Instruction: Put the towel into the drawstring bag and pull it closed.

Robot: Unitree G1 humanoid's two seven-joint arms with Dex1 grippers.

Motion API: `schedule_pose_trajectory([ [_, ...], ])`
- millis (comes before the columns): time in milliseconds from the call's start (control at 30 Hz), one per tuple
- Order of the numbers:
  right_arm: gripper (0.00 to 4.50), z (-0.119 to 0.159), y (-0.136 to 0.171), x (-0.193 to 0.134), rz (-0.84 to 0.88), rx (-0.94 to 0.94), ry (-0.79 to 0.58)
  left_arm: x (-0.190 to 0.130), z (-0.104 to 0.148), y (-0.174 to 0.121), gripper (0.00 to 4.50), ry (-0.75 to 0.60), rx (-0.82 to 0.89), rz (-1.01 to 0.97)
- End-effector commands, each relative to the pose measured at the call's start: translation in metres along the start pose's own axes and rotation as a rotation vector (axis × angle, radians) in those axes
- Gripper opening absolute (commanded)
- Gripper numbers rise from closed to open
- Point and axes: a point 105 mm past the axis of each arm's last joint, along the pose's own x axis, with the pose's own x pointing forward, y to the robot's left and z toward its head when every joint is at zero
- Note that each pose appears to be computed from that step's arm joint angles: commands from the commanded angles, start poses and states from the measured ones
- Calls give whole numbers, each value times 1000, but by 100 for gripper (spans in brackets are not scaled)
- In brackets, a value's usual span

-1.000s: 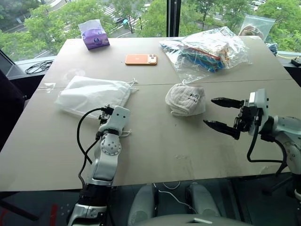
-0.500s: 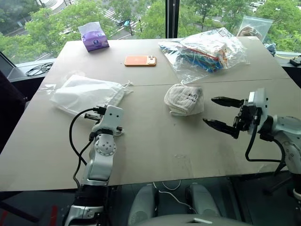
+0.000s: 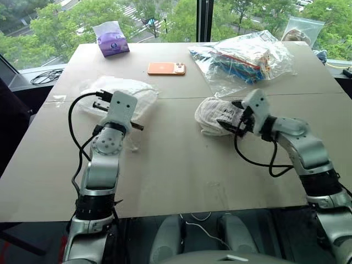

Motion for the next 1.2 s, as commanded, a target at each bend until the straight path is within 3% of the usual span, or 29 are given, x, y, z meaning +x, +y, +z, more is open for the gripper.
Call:
schedule_pose_trajectory([
  [33,450,-1,-24,13,-124,65,48,-2,25,13,3,-49,1,-21],
  [133,450,-24,-29,21,-160,176,175,-1,34,21,3,-53,9,-17],
  [233,450,-45,-11,19,-70,218,300,-3,40,30,3,-56,2,5],
  [333,450,-78,7,-12,14,252,393,-5,40,38,3,-43,-21,29],
  [567,450,-104,24,-30,82,204,539,-8,50,40,3,-47,-190,-54],
  [767,450,-113,16,-28,27,160,584,-4,63,41,3,-79,-280,-109],
  [867,369,-116,13,-27,5,164,587,-4,67,41,0,-85,-294,-128],
  [967,236,-119,6,-25,-52,178,594,-3,69,42,0,-86,-309,-136],
  [1000,174,-119,4,-24,-68,186,590,-2,69,42,0,-87,-320,-142],
  [1067,104,-117,-1,-21,-101,210,577,-2,71,39,0,-89,-345,-165],
  [1200,9,-112,-7,-17,-138,224,545,-2,73,37,0,-91,-377,-189],
])
